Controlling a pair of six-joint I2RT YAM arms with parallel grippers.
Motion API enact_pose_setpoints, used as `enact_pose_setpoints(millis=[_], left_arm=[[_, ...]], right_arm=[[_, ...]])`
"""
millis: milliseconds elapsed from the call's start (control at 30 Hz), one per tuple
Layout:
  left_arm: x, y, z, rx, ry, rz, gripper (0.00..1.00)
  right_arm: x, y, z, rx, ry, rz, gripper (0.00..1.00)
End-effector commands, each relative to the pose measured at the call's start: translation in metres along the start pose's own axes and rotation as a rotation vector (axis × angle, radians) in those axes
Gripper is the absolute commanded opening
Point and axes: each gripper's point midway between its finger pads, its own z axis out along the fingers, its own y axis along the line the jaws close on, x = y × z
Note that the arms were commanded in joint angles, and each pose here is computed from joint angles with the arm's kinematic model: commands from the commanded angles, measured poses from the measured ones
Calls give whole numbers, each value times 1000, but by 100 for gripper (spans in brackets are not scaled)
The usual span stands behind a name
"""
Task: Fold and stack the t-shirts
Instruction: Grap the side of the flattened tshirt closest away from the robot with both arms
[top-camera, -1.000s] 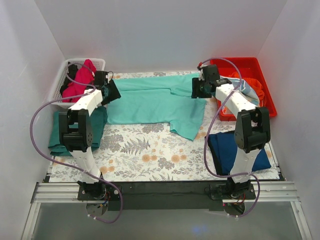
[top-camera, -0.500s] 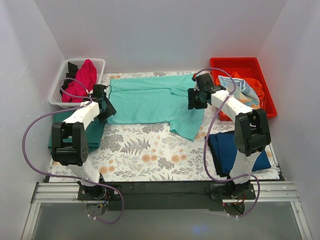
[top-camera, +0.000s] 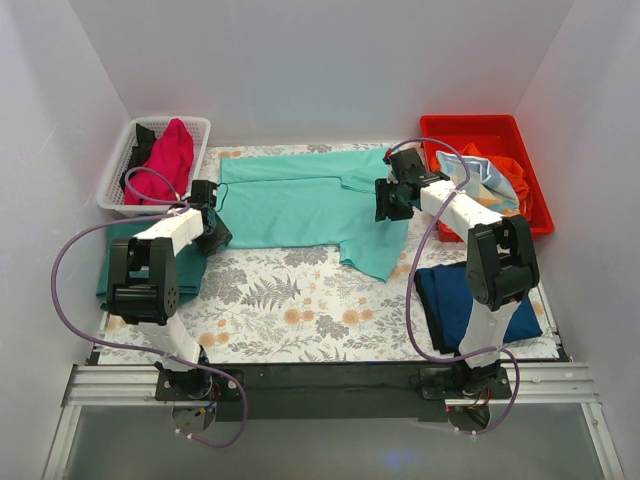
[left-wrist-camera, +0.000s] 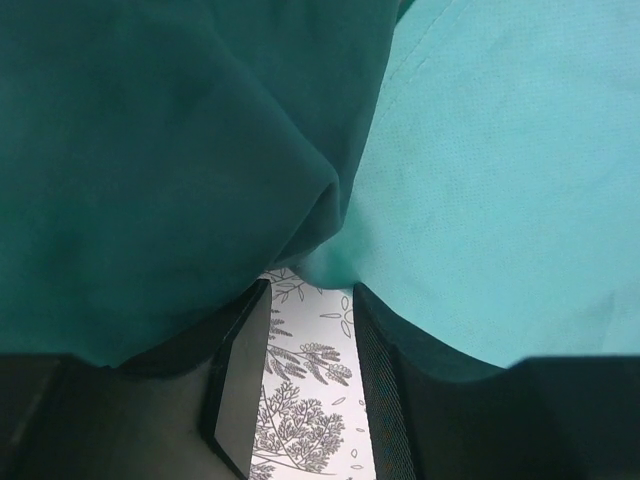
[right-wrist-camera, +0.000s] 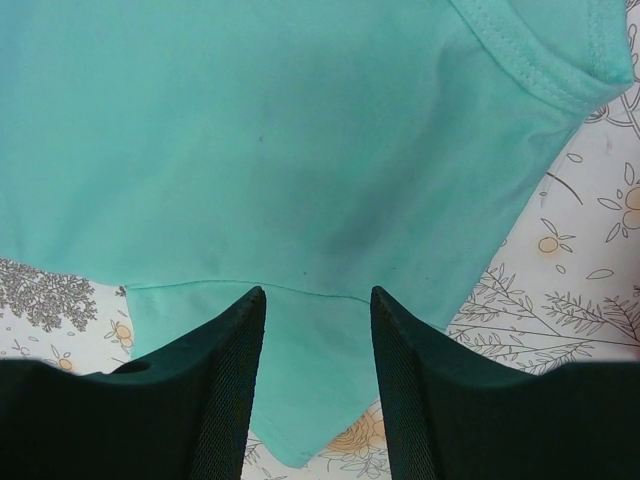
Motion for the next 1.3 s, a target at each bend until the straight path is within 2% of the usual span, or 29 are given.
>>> enact_pose_setpoints(millis=[0,433,533,567,600,700,933,1267], left_arm=[[-1,1,9,-11,-29,-11,37],[-3,2,24,-19,-60,13,35],[3,4,29,-28,-33,26,22],[4,2,29,-20,-28,24,13],[5,2,29,-19,-25,23,9],[3,3,22,-10,-35,25,0],[9,-2,12,22,-16,28,0],[12,-3,13,23,-3,41,0]], right_arm=[[-3,-1,1,11,11,8,52],[10,-4,3,21,46,8,51],[16,-4,5,26,64,12,50],[18,-5,3,28,73,14,50],[24,-6,3,30,88,17,50],[43,-7,-1,35,127,14,51],[91,20,-23,-7,192,-65,57],[134,9,-34,77,242,-59,59]])
